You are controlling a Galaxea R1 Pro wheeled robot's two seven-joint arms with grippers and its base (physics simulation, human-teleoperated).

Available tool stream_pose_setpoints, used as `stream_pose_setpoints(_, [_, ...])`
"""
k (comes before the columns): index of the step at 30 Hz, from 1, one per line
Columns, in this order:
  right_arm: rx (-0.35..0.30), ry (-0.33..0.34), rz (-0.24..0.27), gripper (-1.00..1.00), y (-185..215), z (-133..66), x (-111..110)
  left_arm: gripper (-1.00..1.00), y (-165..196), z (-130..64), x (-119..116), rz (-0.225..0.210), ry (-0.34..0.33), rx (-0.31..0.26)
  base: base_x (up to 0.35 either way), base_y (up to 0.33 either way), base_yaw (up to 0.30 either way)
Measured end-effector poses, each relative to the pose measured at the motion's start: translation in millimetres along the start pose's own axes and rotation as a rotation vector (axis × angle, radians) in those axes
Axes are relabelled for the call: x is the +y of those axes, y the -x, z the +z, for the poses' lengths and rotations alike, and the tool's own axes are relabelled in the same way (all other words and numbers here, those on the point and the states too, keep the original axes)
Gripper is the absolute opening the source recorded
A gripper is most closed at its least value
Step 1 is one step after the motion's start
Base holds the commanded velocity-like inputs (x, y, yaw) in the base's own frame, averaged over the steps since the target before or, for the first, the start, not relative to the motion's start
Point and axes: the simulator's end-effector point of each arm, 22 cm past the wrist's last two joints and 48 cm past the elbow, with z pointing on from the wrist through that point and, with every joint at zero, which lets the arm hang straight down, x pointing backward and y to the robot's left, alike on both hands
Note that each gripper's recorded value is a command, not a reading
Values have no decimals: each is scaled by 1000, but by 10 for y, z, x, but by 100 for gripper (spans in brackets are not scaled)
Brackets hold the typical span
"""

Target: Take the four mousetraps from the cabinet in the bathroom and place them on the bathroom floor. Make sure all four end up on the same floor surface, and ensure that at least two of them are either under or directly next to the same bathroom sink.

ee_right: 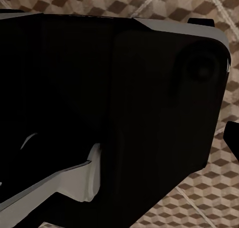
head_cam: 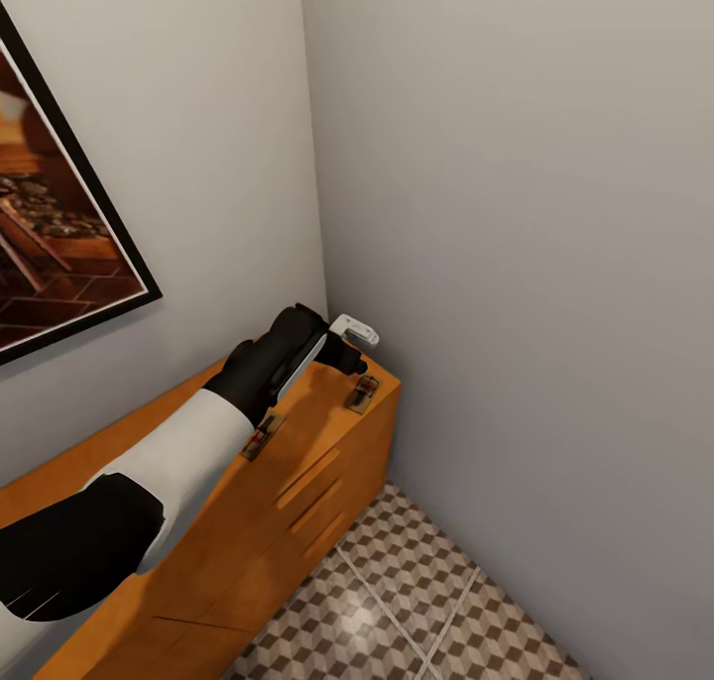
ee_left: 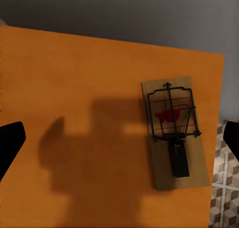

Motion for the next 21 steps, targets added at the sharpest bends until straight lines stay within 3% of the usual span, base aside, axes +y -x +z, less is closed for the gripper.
stream_pose_setpoints(21, [0,0,0,100,0,0,-2,100,2,-7,21,-2,3,-2,0,0,0])
